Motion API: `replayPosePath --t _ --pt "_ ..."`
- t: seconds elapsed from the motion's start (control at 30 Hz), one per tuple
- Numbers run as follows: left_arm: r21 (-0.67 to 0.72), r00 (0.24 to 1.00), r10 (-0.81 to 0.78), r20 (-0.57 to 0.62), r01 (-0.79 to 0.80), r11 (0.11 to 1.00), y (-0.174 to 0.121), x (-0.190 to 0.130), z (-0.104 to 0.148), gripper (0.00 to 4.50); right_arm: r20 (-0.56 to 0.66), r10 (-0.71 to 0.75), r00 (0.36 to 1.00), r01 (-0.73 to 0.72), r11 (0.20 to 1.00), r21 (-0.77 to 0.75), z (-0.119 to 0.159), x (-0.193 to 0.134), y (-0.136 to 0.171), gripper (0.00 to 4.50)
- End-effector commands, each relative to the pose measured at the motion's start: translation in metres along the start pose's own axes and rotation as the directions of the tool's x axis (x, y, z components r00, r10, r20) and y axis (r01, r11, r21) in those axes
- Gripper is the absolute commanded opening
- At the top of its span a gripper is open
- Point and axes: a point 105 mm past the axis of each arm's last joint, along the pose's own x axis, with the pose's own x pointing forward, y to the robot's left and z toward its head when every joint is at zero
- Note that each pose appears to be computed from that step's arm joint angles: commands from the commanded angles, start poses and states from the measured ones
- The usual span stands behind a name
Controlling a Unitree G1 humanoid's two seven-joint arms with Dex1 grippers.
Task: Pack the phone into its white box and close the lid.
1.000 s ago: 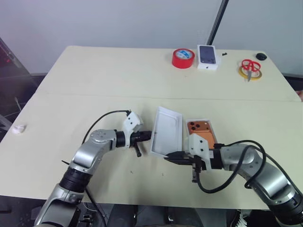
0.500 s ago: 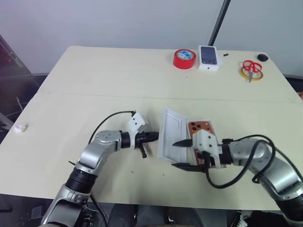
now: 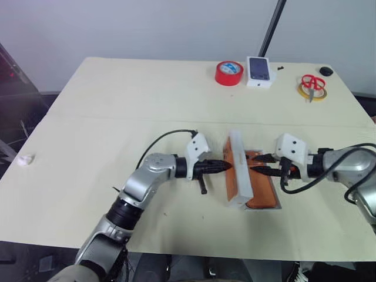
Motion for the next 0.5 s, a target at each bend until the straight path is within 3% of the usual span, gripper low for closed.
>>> replayPosePath --t 0.03,0.23,0.5 --pt "0.046 0.999 -0.027 0.017 0.026 0.999 -0.003 0.01 0.009 0.0 -0.056 -0.085 0.995 0.079 0.992 -0.098 -0.002 -0.013 -0.014 0.04" --pt "0.023 0.999 -0.013 0.035 0.012 1.0 0.0 0.016 0.009 0.0 -0.148 -0.157 0.976 0.129 0.974 -0.184 -0.016 -0.022 -0.028 0.04" --pt "-0.007 0.996 0.082 0.036 -0.081 0.997 0.018 -0.005 0.01 0.0 -0.187 -0.214 0.959 0.17 0.96 -0.224 -0.021 -0.029 -0.041 0.04"
